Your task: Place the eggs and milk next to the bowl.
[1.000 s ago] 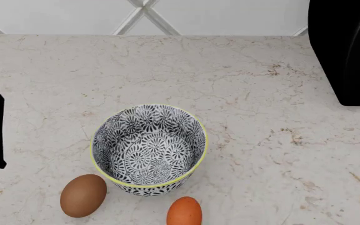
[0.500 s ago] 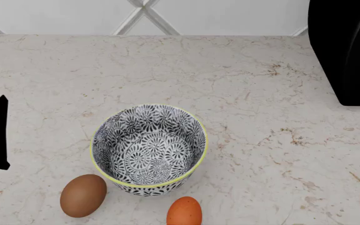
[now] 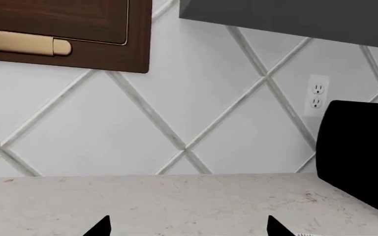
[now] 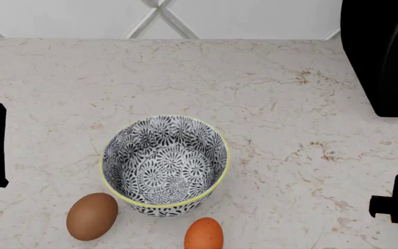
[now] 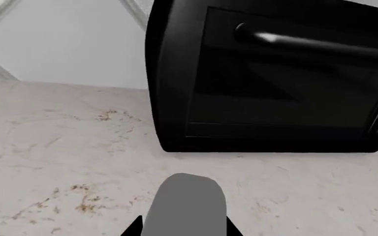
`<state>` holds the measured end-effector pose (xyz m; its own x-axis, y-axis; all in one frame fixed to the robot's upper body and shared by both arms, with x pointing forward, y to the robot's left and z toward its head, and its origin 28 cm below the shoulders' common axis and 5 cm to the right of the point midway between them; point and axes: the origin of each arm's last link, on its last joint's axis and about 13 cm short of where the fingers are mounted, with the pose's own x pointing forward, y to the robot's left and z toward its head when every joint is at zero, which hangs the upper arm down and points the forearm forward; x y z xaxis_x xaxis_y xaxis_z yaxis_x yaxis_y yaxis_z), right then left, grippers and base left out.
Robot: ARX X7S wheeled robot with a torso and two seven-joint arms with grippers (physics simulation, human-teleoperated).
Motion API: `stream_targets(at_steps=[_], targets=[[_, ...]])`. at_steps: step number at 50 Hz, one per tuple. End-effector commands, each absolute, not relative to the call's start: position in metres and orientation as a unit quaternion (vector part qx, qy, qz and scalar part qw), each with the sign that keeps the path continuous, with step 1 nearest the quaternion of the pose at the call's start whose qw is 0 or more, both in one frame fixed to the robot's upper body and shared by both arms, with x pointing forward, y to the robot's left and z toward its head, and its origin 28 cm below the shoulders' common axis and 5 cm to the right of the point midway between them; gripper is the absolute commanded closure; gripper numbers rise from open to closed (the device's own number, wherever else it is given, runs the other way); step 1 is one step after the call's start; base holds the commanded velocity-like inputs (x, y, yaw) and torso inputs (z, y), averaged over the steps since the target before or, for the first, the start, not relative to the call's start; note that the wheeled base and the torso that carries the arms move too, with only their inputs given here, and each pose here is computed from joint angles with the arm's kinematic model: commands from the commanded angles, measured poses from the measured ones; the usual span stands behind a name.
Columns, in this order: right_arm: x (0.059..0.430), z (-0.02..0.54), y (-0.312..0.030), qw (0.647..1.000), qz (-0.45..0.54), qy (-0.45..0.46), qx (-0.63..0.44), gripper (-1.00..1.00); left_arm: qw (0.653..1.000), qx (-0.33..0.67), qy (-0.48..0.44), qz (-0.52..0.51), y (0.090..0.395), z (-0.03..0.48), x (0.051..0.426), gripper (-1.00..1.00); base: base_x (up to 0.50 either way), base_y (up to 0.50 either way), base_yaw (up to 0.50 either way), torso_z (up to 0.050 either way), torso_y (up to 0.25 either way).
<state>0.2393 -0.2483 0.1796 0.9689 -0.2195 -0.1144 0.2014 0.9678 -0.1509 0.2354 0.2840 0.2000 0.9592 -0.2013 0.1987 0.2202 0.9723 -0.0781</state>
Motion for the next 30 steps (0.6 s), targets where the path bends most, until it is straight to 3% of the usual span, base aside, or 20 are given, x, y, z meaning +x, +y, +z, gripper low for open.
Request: stream_targets(at_steps=[1, 30], targets=[[0.246, 0.194, -0.253, 0.995, -0.055, 0.037, -0.079, 1.0, 0.987, -0.056, -0.109, -0.108, 0.287, 0.204, 0.236, -1.0, 0.0, 0.0, 0.0, 0.0, 0.0], [0.282, 0.22, -0.265, 0.983, 0.147, 0.012, -0.107, 1.0, 0.988, -0.045, -0.113, -0.1, 0.284, 0.213, 0.236, -1.0, 0.0, 0.0, 0.0, 0.0, 0.0]])
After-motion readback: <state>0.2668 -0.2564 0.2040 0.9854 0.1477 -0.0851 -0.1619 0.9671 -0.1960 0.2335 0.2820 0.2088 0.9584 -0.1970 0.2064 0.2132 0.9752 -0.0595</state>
